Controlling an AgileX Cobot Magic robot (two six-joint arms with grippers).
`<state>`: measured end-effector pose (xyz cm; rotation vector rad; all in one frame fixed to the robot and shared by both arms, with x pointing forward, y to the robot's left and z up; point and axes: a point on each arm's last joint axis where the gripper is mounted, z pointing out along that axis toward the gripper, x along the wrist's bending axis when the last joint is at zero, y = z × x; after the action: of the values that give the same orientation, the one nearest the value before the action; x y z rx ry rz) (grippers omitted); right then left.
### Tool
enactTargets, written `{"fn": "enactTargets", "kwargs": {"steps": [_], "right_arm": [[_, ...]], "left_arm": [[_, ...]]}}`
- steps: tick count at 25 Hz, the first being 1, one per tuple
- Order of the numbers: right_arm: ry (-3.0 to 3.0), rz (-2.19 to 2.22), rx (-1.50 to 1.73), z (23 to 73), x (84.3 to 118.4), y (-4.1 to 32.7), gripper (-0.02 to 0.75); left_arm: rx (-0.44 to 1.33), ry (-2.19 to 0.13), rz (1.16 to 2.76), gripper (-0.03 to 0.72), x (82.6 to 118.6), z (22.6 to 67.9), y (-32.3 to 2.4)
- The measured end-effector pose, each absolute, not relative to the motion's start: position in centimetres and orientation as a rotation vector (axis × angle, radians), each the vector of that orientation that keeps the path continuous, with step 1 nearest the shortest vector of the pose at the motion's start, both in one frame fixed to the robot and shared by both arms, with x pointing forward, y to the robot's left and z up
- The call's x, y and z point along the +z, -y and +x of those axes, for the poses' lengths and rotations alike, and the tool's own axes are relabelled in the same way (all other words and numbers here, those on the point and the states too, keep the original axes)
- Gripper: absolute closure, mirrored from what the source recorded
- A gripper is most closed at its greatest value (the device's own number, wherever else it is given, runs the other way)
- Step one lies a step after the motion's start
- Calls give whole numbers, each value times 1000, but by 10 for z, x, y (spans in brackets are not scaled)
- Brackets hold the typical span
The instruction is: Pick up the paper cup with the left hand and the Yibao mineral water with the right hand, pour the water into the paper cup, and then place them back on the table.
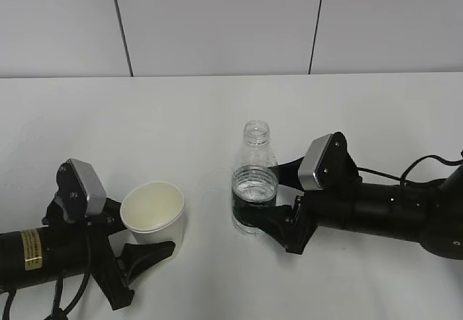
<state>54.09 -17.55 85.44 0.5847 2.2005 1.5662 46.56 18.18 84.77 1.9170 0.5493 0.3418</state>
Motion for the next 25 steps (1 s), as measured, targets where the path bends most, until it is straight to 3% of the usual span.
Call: {"fn": "enactTargets", "kwargs": {"steps": [25], "right_arm": [[-2219, 625, 1545, 546, 855, 167, 197]], "left_arm": [[358, -575, 1911, 223, 848, 467, -183]]}}
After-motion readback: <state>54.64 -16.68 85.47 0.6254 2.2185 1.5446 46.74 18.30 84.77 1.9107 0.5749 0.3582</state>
